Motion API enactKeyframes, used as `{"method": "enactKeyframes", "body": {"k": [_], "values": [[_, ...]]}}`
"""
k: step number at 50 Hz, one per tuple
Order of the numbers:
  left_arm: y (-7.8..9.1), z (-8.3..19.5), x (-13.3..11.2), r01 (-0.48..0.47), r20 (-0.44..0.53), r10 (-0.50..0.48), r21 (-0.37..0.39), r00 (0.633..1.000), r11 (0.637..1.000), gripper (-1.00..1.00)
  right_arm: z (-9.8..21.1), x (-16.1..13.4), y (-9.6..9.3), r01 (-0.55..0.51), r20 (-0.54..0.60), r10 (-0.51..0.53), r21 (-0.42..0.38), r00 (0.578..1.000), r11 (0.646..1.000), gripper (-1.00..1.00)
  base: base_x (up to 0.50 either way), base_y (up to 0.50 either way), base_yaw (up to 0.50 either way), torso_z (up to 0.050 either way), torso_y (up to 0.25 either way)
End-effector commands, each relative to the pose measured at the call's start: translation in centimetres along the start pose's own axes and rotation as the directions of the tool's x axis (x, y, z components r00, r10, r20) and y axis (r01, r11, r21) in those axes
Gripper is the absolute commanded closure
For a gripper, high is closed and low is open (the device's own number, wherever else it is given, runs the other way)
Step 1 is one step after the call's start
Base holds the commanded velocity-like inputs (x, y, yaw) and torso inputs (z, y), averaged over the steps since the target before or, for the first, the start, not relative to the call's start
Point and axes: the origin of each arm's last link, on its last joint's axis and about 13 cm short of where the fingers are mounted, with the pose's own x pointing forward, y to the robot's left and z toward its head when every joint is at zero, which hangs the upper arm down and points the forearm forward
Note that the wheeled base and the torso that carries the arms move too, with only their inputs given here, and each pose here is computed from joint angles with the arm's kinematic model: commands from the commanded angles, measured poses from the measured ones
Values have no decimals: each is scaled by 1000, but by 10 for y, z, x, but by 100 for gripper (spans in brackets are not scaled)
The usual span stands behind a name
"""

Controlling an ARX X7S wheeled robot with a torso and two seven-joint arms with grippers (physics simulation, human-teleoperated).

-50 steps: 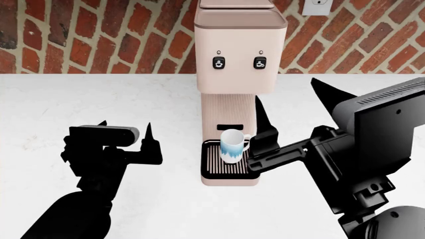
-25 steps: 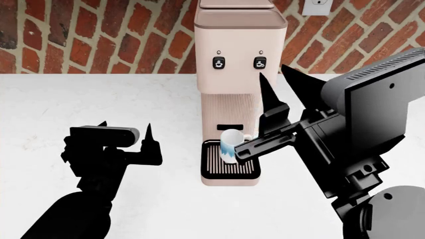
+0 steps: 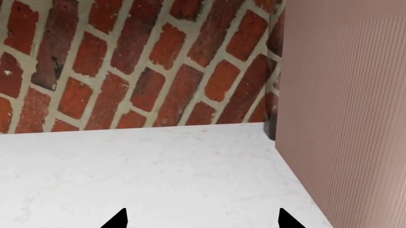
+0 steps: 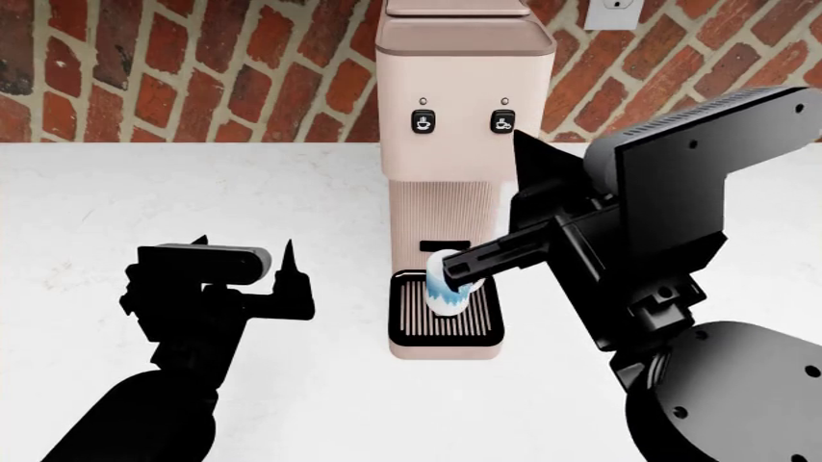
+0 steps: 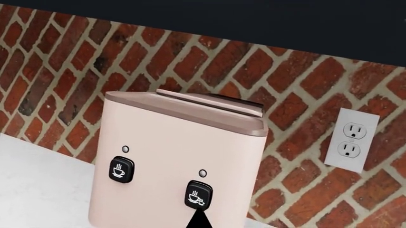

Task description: Press the button on the coffee machine to serve coffee.

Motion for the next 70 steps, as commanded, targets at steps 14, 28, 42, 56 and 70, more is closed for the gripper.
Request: {"method": "enactKeyframes", "body": {"k": [14, 28, 42, 56, 70], "values": [[1, -4, 0, -3, -8, 3, 2, 1000, 1000, -100, -5, 16, 3, -1, -21, 1, -20, 1000, 1000, 100, 0, 0, 0, 0, 0], [1, -4, 1, -5, -9, 5, -1, 1000, 1000, -100, -6, 21, 2, 6, -26, -6, -17, 1000, 1000, 100, 0, 0, 0, 0, 0], [1, -4, 0, -2, -8, 2, 1, 1000, 1000, -100, -5, 20, 4, 2, -25, -2, -16, 1000, 1000, 100, 0, 0, 0, 0, 0], [0, -5, 0, -1, -11, 1, 5, 1000, 1000, -100, -1, 5, 4, 6, 7, -6, -22, 1000, 1000, 100, 0, 0, 0, 0, 0], [0, -5, 0, -3, -10, 3, 7, 1000, 1000, -100, 1, -11, -7, 88, 41, -88, 0, 995, 996, 100, 0, 0, 0, 0, 0]]}}
